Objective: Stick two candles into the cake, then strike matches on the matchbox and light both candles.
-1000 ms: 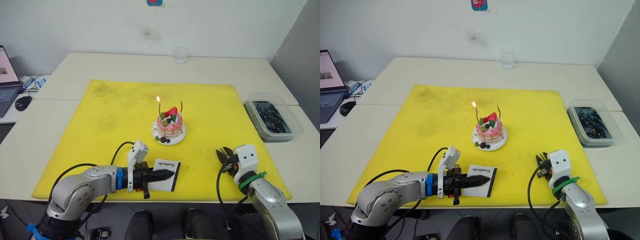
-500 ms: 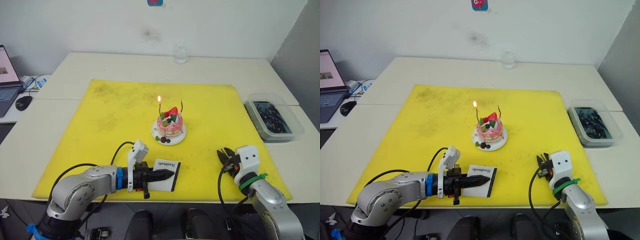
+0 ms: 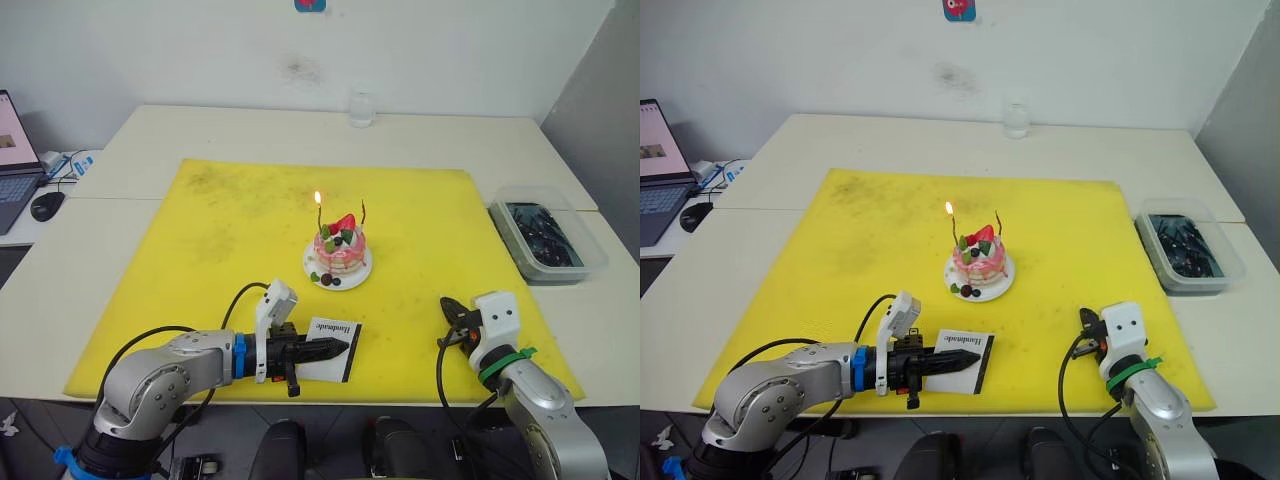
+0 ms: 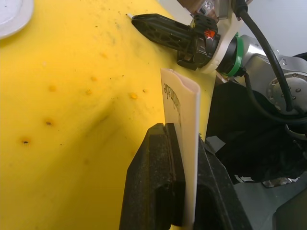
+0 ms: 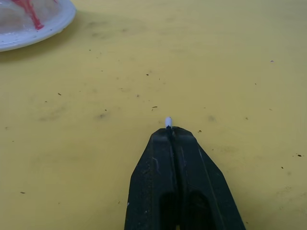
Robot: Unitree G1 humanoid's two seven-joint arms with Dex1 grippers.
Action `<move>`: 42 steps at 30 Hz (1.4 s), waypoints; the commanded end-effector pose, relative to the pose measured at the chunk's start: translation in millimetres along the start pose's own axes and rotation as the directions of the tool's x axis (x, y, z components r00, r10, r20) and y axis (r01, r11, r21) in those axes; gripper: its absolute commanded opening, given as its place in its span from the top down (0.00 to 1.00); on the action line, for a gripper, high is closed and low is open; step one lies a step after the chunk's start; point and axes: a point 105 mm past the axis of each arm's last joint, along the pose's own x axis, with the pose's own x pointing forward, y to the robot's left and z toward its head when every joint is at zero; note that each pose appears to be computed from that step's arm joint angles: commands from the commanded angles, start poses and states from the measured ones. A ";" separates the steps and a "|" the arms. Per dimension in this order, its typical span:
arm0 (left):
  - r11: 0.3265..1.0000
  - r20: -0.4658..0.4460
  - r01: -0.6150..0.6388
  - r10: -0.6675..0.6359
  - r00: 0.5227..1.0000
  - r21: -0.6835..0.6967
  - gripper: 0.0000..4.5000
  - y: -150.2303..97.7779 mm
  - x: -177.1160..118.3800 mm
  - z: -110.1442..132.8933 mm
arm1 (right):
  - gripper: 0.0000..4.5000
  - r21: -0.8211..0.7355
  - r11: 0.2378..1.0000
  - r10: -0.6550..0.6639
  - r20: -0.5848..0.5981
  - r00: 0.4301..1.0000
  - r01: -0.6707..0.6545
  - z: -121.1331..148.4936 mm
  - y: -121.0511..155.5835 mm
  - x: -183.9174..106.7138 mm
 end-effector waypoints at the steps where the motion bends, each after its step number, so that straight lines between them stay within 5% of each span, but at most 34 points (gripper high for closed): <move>1: 0.999 0.043 0.032 -0.032 0.999 0.013 1.00 -7.3 0.3 14.9 | 1.00 -0.057 0.998 0.026 0.075 0.997 -0.022 27.2 -3.0 -6.1; 10: 0.997 0.120 0.059 -0.063 0.991 0.044 1.00 -10.2 9.4 55.1 | 1.00 -0.365 0.883 0.366 0.139 0.920 -0.296 99.9 32.3 -23.3; 17: 0.998 0.141 0.052 -0.058 0.988 0.041 1.00 -6.2 16.6 64.9 | 1.00 -0.513 0.698 0.590 0.018 0.807 -0.499 108.6 72.5 -36.1; 42: 0.998 0.127 0.068 -0.067 0.990 -0.011 1.00 -7.0 15.6 57.2 | 1.00 -0.533 0.668 0.596 -0.036 0.802 -0.520 96.7 86.4 -18.0</move>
